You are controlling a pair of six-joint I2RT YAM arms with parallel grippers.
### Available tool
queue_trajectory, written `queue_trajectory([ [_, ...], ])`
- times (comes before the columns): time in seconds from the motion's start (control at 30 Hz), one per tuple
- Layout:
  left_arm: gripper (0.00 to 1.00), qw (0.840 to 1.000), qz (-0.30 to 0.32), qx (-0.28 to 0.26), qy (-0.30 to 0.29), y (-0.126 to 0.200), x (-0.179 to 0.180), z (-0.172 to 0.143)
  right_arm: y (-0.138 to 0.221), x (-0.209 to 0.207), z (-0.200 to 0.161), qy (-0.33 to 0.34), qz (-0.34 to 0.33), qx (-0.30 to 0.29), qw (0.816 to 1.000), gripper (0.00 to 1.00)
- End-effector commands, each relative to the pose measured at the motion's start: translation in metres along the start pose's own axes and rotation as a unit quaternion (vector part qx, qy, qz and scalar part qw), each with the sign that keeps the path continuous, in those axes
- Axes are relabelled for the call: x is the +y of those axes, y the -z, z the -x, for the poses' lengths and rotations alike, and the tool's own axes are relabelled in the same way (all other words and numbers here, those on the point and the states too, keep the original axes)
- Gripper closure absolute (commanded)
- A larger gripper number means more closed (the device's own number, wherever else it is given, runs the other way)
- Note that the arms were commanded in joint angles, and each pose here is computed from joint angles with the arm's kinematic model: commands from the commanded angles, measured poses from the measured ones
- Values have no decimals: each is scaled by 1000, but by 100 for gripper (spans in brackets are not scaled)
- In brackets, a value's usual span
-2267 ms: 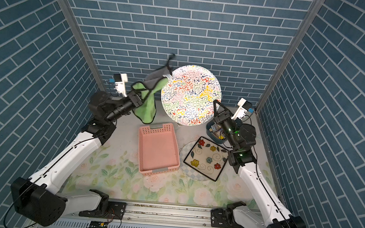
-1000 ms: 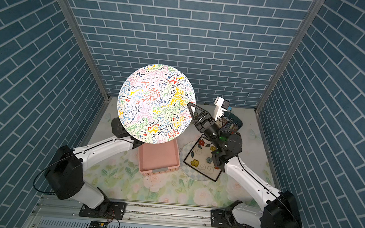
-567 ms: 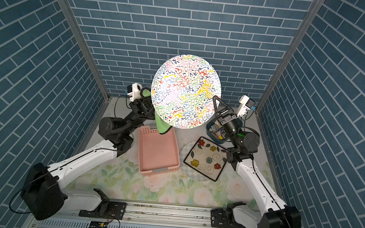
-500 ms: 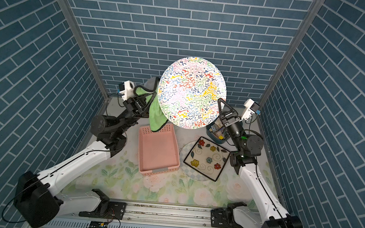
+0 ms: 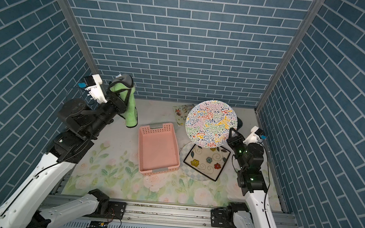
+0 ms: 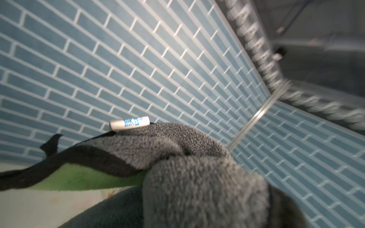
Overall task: Wipe the wet plate dry
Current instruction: Place the plate on the plate.
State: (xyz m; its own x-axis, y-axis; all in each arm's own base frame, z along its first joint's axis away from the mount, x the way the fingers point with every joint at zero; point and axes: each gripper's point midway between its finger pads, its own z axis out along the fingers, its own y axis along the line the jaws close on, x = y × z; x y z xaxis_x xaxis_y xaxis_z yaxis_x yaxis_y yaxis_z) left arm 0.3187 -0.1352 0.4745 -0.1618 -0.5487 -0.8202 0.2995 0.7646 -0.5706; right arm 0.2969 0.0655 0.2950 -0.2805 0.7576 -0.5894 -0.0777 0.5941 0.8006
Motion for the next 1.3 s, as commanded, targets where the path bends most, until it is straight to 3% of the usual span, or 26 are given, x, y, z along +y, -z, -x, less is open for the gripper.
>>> queue_trajectory([
  [0.0,100,990,104,67,-73,-12,50,-38,16,-35,-18,47,-71,26,996,100],
  [0.43,100,981,124,129,-75,-46,83,-78,7,-99,-101,-8,-84,141,986,100],
  [0.8,100,980,125,136,-70,-48,87,-82,24,-177,-152,-16,-188,193,963,99],
  [0.97,100,980,125,138,-70,-50,89,-86,31,-191,-164,-8,-198,204,959,85],
  [1.17,100,979,124,145,-68,-55,93,-90,29,-182,-147,17,-202,186,961,68],
  [1.27,100,979,127,145,-67,-56,95,-90,31,-176,-126,31,-228,160,960,33],
])
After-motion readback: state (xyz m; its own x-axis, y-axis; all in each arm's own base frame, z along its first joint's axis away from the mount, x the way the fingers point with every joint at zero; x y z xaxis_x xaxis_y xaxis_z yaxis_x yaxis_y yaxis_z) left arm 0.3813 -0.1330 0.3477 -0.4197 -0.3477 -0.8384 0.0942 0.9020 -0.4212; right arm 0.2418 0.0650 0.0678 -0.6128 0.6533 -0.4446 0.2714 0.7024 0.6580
